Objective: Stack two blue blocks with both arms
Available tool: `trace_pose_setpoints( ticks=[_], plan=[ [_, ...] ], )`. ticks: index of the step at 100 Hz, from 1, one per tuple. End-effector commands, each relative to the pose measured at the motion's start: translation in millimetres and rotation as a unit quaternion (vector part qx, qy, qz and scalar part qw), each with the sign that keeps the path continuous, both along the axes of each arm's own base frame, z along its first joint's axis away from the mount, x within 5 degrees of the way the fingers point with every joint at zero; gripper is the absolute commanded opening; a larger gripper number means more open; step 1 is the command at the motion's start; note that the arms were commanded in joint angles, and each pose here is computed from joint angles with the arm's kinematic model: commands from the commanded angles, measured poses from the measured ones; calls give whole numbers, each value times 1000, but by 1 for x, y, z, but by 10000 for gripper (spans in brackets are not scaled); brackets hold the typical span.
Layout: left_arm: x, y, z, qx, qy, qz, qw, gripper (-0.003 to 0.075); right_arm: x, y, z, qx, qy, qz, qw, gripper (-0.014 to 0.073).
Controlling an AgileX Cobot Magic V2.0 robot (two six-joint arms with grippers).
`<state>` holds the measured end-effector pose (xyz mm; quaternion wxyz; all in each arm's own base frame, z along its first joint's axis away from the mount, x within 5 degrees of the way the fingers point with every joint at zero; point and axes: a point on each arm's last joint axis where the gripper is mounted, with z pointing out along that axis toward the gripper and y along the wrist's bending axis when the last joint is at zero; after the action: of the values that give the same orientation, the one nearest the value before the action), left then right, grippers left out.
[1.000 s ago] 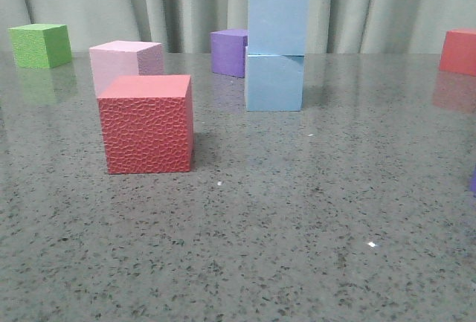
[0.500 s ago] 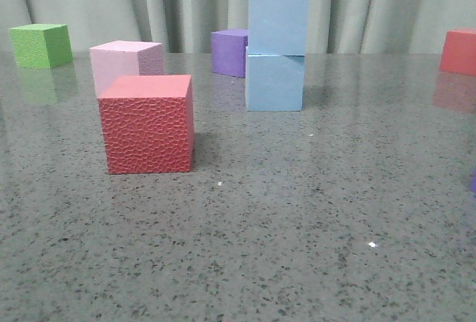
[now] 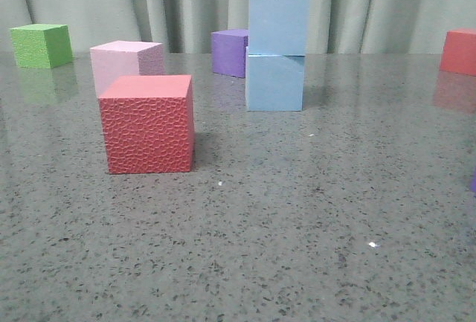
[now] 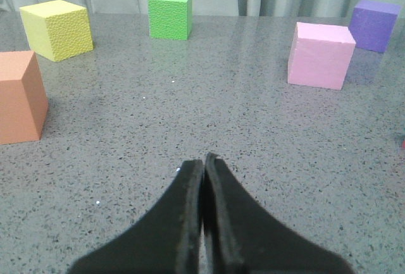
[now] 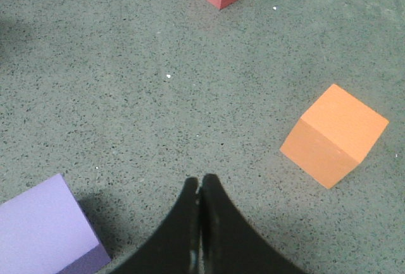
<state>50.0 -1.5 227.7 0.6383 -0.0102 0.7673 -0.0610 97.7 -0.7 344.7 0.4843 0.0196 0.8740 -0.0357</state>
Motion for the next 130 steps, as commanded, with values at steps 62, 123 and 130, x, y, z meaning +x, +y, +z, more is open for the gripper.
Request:
trace_pose_setpoints(
  ticks=[62, 123, 130],
  plan=[
    [3, -3, -16, -8, -128, -1, 992, -19, 2, 0, 13, -4, -42, 6, 999, -69],
    [4, -4, -20, -10, -150, -7, 989, -19, 2, 0, 13, -4, -42, 6, 999, -69],
    [4, -4, -20, -10, -150, -7, 989, -19, 2, 0, 13, -4, -42, 6, 999, -69]
  ],
)
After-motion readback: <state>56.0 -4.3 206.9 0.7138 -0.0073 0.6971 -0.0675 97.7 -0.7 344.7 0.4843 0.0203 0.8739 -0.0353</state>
